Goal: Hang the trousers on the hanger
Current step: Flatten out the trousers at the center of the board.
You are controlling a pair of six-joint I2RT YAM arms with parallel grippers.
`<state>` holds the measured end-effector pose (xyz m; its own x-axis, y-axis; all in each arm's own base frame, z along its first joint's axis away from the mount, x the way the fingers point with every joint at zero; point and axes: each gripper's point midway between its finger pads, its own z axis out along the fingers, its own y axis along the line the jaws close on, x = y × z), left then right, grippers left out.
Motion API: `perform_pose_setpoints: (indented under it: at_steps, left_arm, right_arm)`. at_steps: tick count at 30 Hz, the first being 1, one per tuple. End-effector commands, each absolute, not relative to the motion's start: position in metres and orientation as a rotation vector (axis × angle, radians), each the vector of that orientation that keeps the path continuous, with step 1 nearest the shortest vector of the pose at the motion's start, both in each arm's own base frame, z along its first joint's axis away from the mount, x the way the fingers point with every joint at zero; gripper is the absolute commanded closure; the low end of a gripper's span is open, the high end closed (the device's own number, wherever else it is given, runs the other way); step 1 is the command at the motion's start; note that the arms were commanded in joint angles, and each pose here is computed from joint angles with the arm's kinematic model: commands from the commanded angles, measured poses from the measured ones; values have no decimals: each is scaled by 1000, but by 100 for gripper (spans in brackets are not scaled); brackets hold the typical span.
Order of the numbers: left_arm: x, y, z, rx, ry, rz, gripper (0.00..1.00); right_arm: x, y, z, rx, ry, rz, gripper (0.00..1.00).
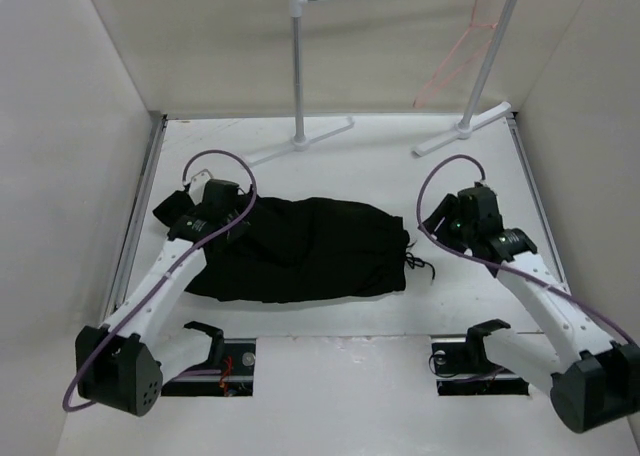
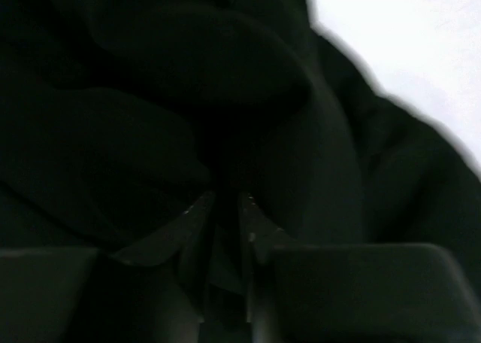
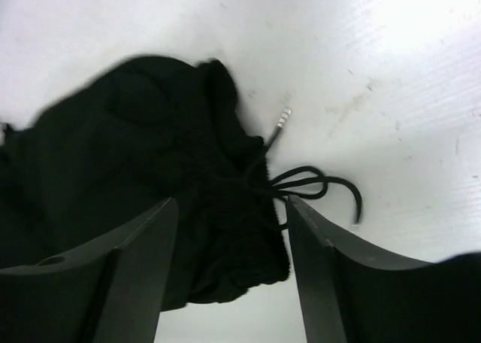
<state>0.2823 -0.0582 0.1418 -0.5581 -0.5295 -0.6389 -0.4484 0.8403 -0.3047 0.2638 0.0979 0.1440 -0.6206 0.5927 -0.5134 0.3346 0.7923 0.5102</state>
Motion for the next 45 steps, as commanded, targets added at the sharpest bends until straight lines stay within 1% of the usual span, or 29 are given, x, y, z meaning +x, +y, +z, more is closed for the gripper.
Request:
perform_pose_setpoints:
  at_steps: [1,3,4,6,8,11,13,15,17,18,19,20,21,22,23,27,29,33,35,38,42,45]
  left_arm:
    - [286,-60,152,-734,2202,-154,80]
    - [282,-60,148,-729,2210,-144,76]
    - [280,-59,148,-732,2205,-143,73]
    - [279,-53,152,-749,2185,-144,60]
    - [280,-46,158,-765,2165,-134,57]
    - [285,-37,168,-793,2130,-128,55]
    - [293,-31,175,-812,2104,-127,47]
    - [301,-25,182,-839,2079,-121,42]
    - [311,-18,186,-862,2055,-113,38]
    - [315,-13,187,-878,2043,-107,36]
    - [319,-8,187,-892,2036,-99,34]
    - [322,-3,185,-907,2033,-89,33]
    - [324,1,183,-922,2032,-80,33]
    - [327,8,180,-946,2030,-72,33]
    - [330,11,178,-959,2028,-70,33]
    - [338,25,172,-1009,2011,-56,32]
    - [343,35,170,-1042,1993,-45,32]
    - [353,62,161,-1128,1952,-14,30]
    - [361,66,155,-1139,1954,-31,29]
    - [380,59,139,-1137,1986,-89,25]
    - [413,25,122,-1063,2049,-251,23]
    - [424,3,113,-1032,2082,-323,23]
  right_arm:
    - [286,96,175,604,2196,458,32]
    - [300,110,182,525,2197,462,30]
    - [307,117,177,490,2220,450,31]
    - [322,128,162,468,2259,427,31]
    - [339,136,138,467,2286,397,31]
    - [358,133,99,546,2317,380,32]
    - [366,138,82,565,2344,414,33]
    - [372,146,73,555,2363,448,35]
    - [375,153,70,548,2354,489,43]
    - [376,159,70,540,2346,524,53]
    - [376,163,69,542,2345,556,66]
    - [375,164,69,556,2341,565,79]
    - [373,162,71,575,2333,565,88]
    - [372,155,75,607,2311,554,93]
    - [370,146,81,631,2284,536,95]
    - [355,93,124,739,2142,412,99]
    - [342,63,144,796,2076,347,99]
    - [322,22,162,889,1992,294,99]
    - [319,17,161,894,1994,290,98]
    - [318,21,156,882,2012,324,98]
    - [323,31,154,840,2025,378,97]
    - [324,42,153,808,2046,411,96]
